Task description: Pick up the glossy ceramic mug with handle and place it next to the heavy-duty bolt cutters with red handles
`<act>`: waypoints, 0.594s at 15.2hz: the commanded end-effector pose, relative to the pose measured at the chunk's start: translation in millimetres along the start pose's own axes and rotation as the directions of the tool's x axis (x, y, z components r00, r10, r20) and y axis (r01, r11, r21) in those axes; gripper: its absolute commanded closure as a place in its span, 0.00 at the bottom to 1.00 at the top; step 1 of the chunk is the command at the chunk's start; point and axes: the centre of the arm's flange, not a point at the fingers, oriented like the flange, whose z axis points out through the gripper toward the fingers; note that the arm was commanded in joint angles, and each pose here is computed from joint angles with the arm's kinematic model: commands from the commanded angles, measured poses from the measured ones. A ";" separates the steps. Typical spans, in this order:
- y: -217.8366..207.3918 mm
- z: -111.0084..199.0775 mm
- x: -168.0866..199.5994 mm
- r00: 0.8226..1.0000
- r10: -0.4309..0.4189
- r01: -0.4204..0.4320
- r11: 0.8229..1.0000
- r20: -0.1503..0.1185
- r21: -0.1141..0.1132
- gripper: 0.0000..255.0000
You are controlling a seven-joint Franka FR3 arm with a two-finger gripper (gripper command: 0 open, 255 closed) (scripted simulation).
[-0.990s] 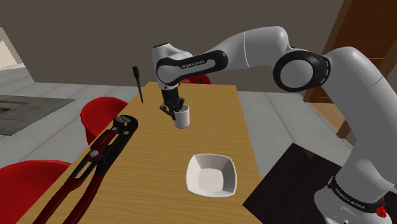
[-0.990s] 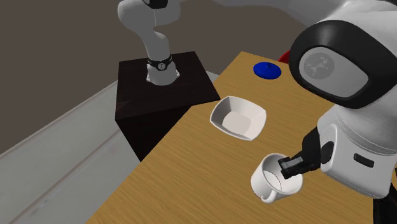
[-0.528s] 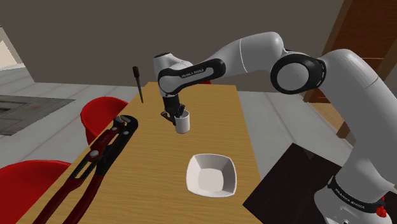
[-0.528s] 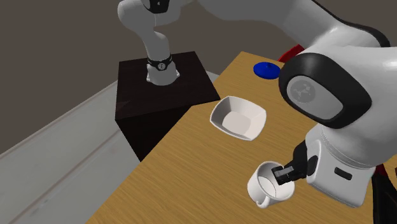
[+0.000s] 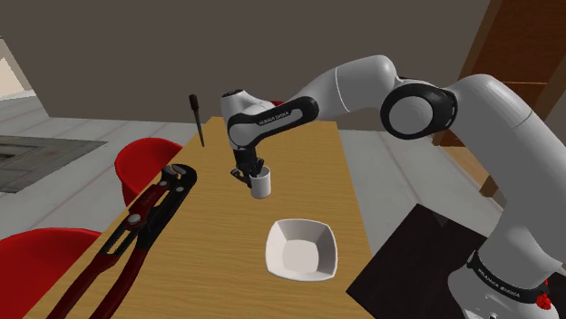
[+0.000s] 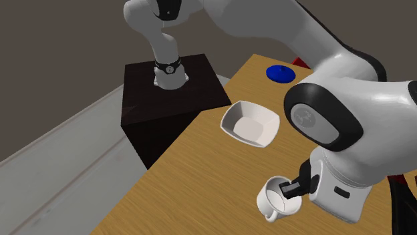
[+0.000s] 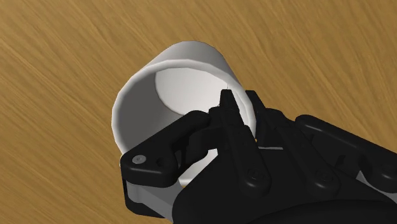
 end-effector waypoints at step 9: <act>-0.9 20.2 1.7 1.000 0.000 0.000 1.000 -0.001 0.000 1.00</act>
